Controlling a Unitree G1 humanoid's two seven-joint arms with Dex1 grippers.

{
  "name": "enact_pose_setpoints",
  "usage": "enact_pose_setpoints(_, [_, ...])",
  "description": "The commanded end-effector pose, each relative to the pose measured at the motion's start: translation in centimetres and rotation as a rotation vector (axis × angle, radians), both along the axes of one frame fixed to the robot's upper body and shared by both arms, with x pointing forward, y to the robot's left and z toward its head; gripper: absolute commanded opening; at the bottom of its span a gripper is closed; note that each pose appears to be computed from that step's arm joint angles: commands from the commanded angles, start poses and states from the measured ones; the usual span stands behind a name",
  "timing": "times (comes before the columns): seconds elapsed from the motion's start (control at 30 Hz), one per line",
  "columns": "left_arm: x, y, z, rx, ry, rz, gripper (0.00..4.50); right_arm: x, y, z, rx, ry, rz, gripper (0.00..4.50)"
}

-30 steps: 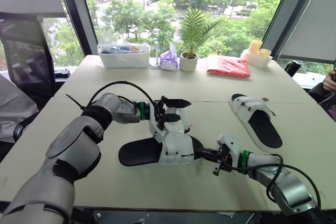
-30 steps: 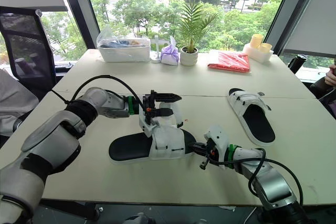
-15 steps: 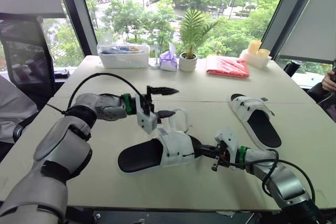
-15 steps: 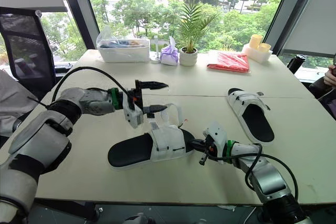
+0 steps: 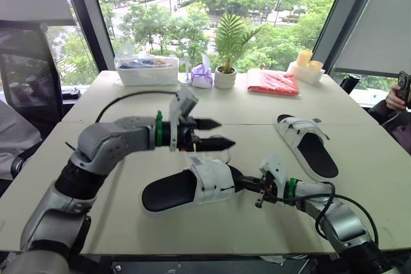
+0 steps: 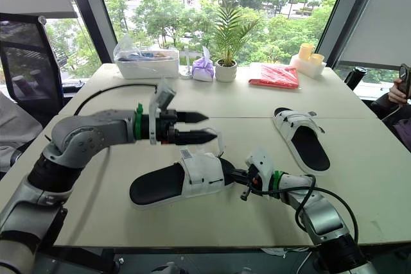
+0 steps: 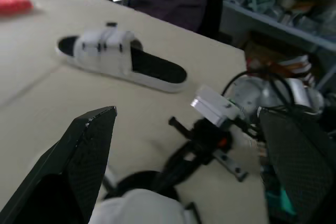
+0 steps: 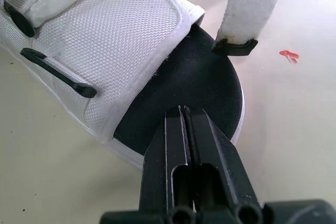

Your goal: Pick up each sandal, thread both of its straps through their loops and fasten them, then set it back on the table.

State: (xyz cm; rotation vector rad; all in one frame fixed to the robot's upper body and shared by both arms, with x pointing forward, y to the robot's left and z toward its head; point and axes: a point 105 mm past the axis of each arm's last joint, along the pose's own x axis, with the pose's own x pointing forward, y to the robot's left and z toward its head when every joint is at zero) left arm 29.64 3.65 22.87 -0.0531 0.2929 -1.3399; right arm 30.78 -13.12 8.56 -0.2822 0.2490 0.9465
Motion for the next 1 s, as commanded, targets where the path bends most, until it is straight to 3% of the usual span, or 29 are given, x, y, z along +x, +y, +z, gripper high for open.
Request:
enact_pose_setpoints(0.03, [-0.9, 0.1, 0.1, 0.030, 0.052, 0.040, 4.44, 0.2, -0.2, -0.8, -0.021, 0.023, -0.011, 0.00])
enact_pose_setpoints(0.37, [1.5, -1.8, -3.6, 0.127, 0.103, 0.243, 4.44, 0.5, 0.3, -0.8, -0.015, 0.016, -0.008, 0.00])
enact_pose_setpoints(0.67, [3.4, -2.7, -5.0, 0.189, 0.078, 0.356, 4.44, 0.7, 0.5, -0.9, -0.012, 0.009, -0.009, 0.00])
enact_pose_setpoints(0.97, [6.0, -4.5, -5.3, 0.157, 0.058, 0.383, 4.44, 0.7, 0.9, -1.0, -0.008, 0.000, -0.014, 0.00])
enact_pose_setpoints(1.0, [6.2, -4.6, -5.5, 0.165, 0.058, 0.387, 4.23, 0.7, 0.9, -0.9, -0.007, -0.001, -0.015, 0.00])
